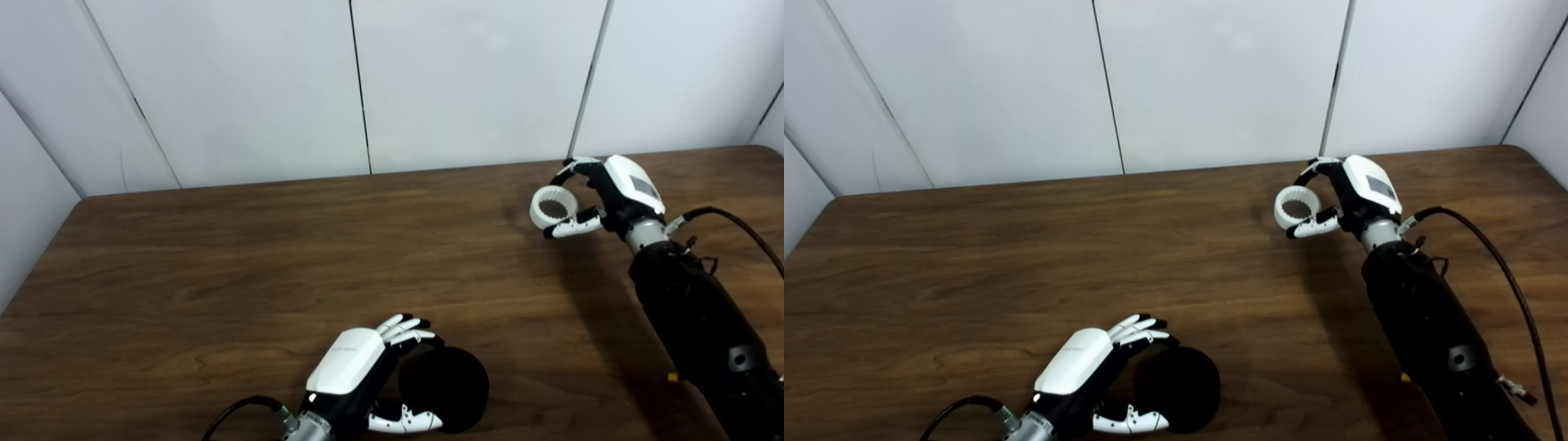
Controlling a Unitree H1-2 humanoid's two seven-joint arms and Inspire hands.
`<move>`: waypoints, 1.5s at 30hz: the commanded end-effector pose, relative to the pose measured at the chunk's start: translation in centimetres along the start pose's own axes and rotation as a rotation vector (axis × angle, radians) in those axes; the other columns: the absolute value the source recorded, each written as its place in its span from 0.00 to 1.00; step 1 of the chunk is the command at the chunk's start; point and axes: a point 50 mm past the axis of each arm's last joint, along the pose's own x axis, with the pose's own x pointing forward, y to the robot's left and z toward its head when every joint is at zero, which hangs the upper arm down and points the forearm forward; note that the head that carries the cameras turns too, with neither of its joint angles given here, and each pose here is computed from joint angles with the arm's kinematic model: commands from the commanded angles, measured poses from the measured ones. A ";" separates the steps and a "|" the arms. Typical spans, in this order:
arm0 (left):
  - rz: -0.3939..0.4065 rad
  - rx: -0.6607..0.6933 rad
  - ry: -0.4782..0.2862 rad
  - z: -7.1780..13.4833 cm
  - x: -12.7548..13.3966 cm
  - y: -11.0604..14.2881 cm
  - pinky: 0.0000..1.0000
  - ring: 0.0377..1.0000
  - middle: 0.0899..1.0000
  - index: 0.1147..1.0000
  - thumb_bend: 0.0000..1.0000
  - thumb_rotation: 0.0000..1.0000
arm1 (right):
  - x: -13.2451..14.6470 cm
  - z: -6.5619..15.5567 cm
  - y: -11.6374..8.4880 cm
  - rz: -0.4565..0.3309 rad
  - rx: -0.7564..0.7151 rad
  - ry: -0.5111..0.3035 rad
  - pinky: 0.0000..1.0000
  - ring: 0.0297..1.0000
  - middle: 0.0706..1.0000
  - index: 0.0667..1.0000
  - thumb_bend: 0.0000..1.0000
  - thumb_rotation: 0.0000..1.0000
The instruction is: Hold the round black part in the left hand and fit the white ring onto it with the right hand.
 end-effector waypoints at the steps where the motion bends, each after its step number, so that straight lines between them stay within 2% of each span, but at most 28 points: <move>1: -0.059 0.042 0.041 -0.9 -0.1 -0.8 0.85 0.95 0.90 0.73 0.89 0.45 | 0.7 1.5 -2.5 -0.060 0.011 -0.053 0.74 0.85 0.82 0.46 0.52 0.14; 8: -0.055 0.052 0.041 -0.9 -0.1 -0.8 0.83 0.94 0.90 0.72 0.89 0.45 | -0.8 2.6 -3.4 -0.047 -0.005 -0.094 0.73 0.84 0.81 0.46 0.52 0.15; 19: -0.053 0.068 0.035 -1.2 0.3 -1.0 0.79 0.93 0.89 0.72 0.88 0.47 | -4.6 5.4 -4.5 -0.045 -0.003 -0.180 0.74 0.84 0.80 0.46 0.52 0.15; 37: -0.048 0.057 0.023 -1.2 1.0 -1.1 0.76 0.93 0.89 0.72 0.89 0.45 | -11.1 9.2 -5.0 -0.001 0.028 -0.359 0.74 0.84 0.79 0.46 0.52 0.15; 45: -0.037 0.066 0.021 -1.4 1.2 -1.1 0.76 0.92 0.88 0.71 0.89 0.45 | -13.7 10.7 -5.7 0.016 0.051 -0.412 0.75 0.85 0.81 0.46 0.52 0.15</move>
